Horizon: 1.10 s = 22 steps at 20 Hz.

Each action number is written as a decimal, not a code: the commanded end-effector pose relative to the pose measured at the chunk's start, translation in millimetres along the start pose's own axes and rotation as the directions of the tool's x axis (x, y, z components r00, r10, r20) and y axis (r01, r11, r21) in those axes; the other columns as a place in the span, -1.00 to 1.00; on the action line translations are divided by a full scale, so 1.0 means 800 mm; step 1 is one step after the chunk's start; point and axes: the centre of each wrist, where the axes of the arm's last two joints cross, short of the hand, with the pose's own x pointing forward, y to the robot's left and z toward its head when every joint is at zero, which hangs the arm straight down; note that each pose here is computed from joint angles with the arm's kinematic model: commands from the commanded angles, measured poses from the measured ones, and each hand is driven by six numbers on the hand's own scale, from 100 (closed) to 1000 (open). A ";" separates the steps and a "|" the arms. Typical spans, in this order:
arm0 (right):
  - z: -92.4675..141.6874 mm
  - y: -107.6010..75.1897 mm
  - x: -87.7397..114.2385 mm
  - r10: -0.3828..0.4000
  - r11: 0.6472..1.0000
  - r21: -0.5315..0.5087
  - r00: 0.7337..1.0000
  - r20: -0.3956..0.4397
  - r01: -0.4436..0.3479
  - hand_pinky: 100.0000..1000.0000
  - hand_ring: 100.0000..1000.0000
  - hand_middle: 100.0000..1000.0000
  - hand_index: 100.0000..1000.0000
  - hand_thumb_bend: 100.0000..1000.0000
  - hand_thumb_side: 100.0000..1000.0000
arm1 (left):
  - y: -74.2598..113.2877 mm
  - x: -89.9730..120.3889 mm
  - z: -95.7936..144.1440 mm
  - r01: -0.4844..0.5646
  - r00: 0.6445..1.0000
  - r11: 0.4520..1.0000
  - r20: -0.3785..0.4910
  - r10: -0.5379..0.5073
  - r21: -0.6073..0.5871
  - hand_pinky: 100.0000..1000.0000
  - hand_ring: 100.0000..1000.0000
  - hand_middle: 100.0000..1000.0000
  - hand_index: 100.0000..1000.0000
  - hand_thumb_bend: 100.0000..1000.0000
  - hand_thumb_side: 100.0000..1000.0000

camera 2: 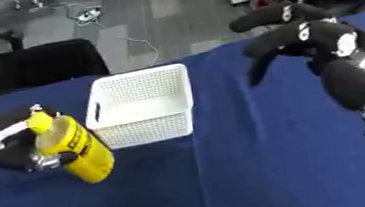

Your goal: Pick up objects on the table and place them in the box.

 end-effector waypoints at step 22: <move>0.005 -0.006 0.005 0.026 1.000 0.017 1.000 -0.015 -0.026 0.04 -0.07 0.60 0.47 -0.44 1.00 | 0.086 0.022 0.030 0.103 0.995 0.991 -0.002 -0.103 0.088 -1.00 -1.00 -1.00 -0.45 -1.00 0.56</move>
